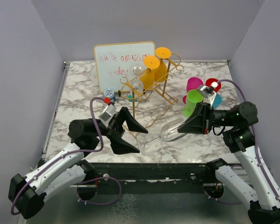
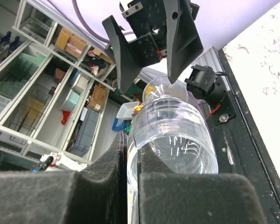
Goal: Take the wine glass off the wine glass rack
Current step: Place the wine glass at the center of the board.
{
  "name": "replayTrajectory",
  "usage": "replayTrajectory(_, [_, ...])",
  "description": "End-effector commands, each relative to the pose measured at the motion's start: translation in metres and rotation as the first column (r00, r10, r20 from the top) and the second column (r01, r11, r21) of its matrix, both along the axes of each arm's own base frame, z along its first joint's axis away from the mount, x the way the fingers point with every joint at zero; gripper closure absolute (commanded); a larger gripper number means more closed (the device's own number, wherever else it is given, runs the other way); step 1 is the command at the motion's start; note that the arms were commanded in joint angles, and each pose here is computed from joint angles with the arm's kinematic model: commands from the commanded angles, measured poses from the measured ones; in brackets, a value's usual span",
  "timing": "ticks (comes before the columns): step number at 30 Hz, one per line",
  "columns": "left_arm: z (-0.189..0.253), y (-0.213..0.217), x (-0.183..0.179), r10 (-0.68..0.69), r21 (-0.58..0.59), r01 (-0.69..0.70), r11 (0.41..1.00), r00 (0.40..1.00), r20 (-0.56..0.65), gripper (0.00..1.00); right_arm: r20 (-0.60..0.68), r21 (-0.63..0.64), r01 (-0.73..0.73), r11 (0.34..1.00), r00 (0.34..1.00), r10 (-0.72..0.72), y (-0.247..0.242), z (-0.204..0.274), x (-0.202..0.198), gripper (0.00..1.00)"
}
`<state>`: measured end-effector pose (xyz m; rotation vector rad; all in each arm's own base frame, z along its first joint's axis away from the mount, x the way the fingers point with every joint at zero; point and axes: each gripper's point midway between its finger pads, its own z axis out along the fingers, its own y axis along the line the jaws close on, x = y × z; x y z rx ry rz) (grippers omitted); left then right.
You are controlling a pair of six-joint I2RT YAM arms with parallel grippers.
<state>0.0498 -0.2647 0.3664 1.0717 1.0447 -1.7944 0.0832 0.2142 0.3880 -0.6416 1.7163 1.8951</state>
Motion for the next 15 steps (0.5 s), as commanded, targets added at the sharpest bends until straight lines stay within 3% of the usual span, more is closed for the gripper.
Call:
replayTrajectory(1, [-0.003, 0.000, 0.015, 0.069, 0.045, -0.067, 0.997, 0.997, -0.044, 0.07, 0.042, -0.019, 0.037, 0.999, 0.998, -0.036, 0.000, 0.001, 0.004, 0.99])
replayTrajectory(7, [-0.013, 0.006, 0.029, 0.134, 0.104, -0.126, 0.987, 0.987, -0.082, 0.01, 0.028, -0.082, 0.091, 0.992, 0.996, -0.089, 0.002, -0.010, 0.019, 0.99])
replayTrajectory(15, [-0.027, 0.008, 0.055, 0.258, 0.224, -0.238, 0.945, 0.964, -0.061, 0.01, 0.043, -0.179, 0.179, 0.967, 0.984, -0.174, 0.000, -0.025, 0.036, 0.99])
